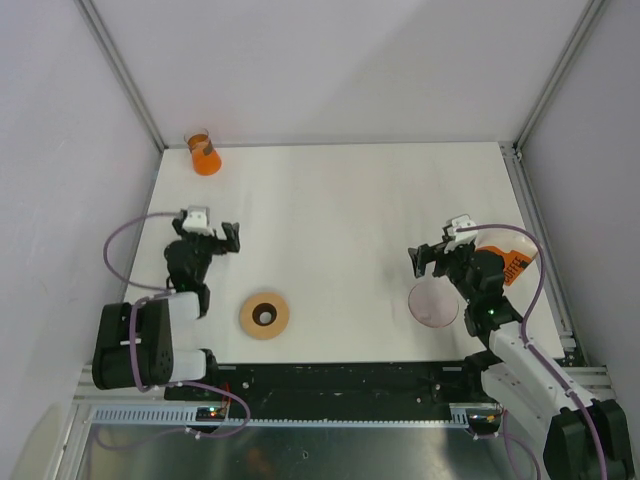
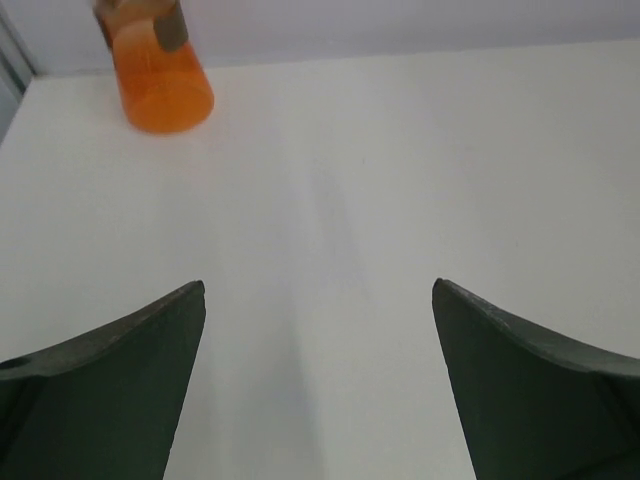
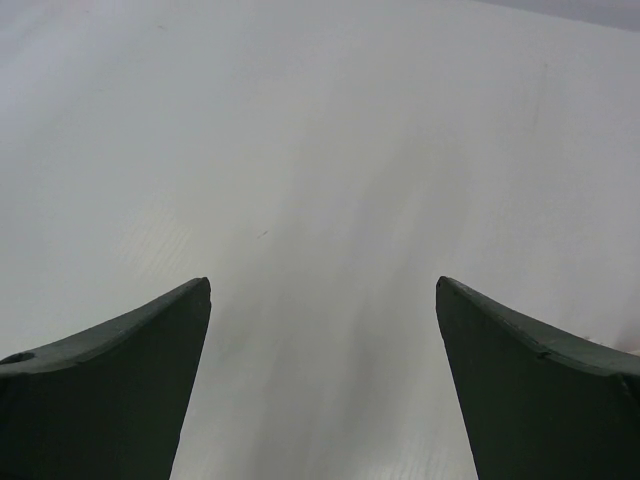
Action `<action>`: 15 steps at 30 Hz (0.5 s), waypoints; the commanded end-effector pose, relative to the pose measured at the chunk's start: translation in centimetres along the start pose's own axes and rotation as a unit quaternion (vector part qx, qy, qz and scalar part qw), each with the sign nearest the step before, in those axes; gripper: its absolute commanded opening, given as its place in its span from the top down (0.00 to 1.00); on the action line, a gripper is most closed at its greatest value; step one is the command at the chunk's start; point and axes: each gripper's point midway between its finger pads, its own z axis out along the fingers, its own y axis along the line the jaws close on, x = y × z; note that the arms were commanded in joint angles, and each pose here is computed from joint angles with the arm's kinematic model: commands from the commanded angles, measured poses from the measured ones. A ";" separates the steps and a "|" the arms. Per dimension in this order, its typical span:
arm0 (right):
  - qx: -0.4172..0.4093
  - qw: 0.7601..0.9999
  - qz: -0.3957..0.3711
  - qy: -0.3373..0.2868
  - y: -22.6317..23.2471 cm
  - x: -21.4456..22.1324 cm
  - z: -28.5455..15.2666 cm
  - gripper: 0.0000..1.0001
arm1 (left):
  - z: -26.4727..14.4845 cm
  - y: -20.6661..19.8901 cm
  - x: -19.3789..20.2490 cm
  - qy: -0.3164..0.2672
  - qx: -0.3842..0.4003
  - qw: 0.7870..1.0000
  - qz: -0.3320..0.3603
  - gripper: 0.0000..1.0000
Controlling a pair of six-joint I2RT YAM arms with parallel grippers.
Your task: Place the coffee filter in the dripper
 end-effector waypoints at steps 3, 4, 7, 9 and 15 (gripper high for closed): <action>-0.051 0.998 0.039 -0.010 2.2 -3.5 0.4 0.01 | 4.6 -1.0 -4.1 0.080 0.066 0.994 0.025 0.05; -0.059 0.997 0.041 0.001 2.5 -3.4 0.4 0.01 | 5.7 -0.6 -5.1 0.086 0.061 0.994 0.024 0.07; -0.075 0.996 0.040 0.023 3.4 -3.4 0.5 0.01 | 8.6 1.2 -7.6 0.122 0.025 0.992 0.013 0.13; -0.082 0.995 0.039 0.028 3.8 -3.6 0.5 0.01 | 10.5 2.9 -9.2 0.138 -0.017 0.990 0.000 0.20; -0.096 0.995 0.036 0.022 4.7 -4.1 0.1 0.01 | 15.4 7.6 -12.0 0.123 -0.139 0.982 -0.034 0.29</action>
